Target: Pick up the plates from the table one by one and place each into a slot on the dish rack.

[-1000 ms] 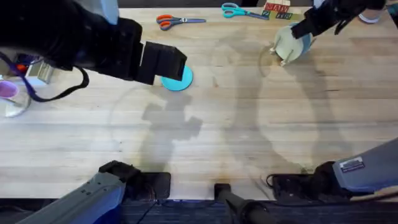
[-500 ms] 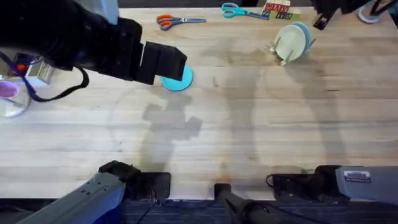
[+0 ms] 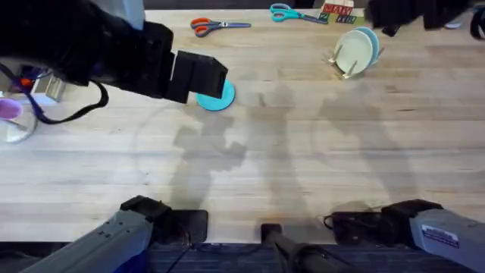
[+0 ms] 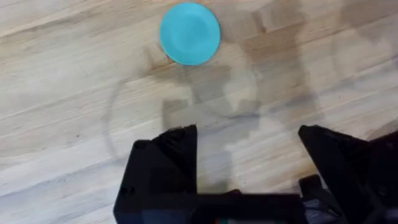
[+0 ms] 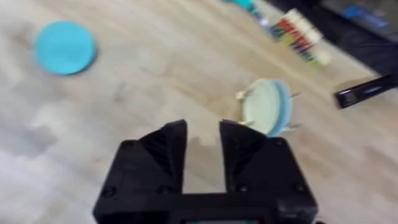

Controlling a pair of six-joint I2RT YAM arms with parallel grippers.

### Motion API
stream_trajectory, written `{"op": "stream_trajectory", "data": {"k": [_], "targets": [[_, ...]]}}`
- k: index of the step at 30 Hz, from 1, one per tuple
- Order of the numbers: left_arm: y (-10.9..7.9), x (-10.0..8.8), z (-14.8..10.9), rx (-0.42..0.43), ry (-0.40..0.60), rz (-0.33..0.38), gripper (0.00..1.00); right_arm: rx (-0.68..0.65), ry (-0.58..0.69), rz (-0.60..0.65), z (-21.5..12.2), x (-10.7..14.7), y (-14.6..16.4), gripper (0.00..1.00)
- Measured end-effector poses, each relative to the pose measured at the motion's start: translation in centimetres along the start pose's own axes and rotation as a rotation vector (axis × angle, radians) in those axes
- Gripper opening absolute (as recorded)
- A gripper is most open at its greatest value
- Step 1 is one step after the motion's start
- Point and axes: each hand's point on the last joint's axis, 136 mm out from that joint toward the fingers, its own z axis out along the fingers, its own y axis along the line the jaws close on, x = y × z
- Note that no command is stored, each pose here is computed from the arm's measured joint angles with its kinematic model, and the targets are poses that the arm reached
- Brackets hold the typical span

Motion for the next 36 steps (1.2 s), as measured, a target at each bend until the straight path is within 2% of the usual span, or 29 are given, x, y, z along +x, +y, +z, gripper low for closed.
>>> {"op": "stream_trajectory", "data": {"k": [3, 6, 7, 8, 9, 20, 36], "targets": [[0.0, 0.0, 0.0, 0.000, 0.000, 0.000, 0.994, -0.044, 0.022, 0.032, -0.8, 0.6, 1.9, 0.433], [0.0, 0.0, 0.0, 0.000, 0.000, 0.000, 0.994, -0.073, 0.015, 0.065, -1.4, 0.5, 3.3, 0.616], [0.0, 0.0, 0.0, 0.000, 0.000, 0.000, 0.993, -0.080, 0.009, 0.075, -1.5, 0.4, 3.6, 0.641], [0.0, 0.0, 0.0, 0.000, 0.000, 0.000, 0.993, -0.096, -0.005, 0.094, -2.0, 0.1, 4.5, 0.962], [0.0, 0.0, 0.0, 0.000, 0.000, 0.000, 0.994, -0.101, -0.008, 0.095, -2.2, 0.1, 4.7, 0.985], [0.0, 0.0, 0.0, 0.000, 0.000, 0.000, 0.994, -0.164, 0.020, 0.104, -2.7, 0.8, 6.6, 0.994], [0.0, 0.0, 0.0, 0.000, 0.000, 0.000, 0.994, -0.182, 0.020, 0.107, -2.7, 0.8, 6.9, 0.995]]}}
